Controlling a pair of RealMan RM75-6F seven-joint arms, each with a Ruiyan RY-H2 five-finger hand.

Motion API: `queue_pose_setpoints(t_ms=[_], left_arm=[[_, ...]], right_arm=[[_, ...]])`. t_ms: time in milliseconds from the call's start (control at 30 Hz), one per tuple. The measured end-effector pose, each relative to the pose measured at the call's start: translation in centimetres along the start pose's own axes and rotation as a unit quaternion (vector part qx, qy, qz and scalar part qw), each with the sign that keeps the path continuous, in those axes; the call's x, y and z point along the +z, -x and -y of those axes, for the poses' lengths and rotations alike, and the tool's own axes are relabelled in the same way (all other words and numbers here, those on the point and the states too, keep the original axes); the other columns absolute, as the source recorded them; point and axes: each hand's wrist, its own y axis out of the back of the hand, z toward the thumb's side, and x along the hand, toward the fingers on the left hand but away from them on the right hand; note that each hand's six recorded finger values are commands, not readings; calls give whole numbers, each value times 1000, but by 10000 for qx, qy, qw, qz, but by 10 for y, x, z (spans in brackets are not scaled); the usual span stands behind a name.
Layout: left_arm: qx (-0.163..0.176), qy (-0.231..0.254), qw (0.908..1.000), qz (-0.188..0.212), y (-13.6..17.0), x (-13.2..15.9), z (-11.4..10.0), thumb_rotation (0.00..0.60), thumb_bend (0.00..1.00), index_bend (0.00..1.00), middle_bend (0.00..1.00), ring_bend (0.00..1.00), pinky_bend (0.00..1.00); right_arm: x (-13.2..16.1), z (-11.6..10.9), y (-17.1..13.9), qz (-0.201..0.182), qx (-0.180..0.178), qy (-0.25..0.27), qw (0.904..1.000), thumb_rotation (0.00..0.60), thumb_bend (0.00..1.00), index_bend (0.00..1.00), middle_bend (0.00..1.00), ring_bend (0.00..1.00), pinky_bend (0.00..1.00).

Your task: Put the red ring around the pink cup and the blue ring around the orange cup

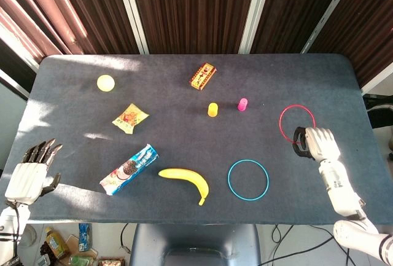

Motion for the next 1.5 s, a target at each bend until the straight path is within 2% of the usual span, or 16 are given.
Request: queue_pose_setpoints(t_ms=[200,433,800,1033,1500], left_arm=[[58,8,10000,26,3,-2,-4,600,402,129,0,0,129],[73,-128,9999,2,6,-9,-6,600,400,132,0,0,131],[144,-331,9991,-220,14,-33,-14,600,401,134,0,0,135],[163,-396,9988,-217,18,-40,-15,600,402,136,0,0,136],[92,-316,9992,-241,19,-49,-11,600,401,139,0,0,139]], right_arm=[[26,-5,48,-64,91,63,9999,600,515,812,859,993,1000],[44,13,81,-65,315,196,9993,600,515,812,859,992,1000],[71,40,111,-158,610,204,9978,600,515,812,859,993,1000],[85,58,129,-137,813,215,9964,600,515,812,859,993,1000],[123,71,146,-386,871,187,9953,600,515,810,859,992,1000]])
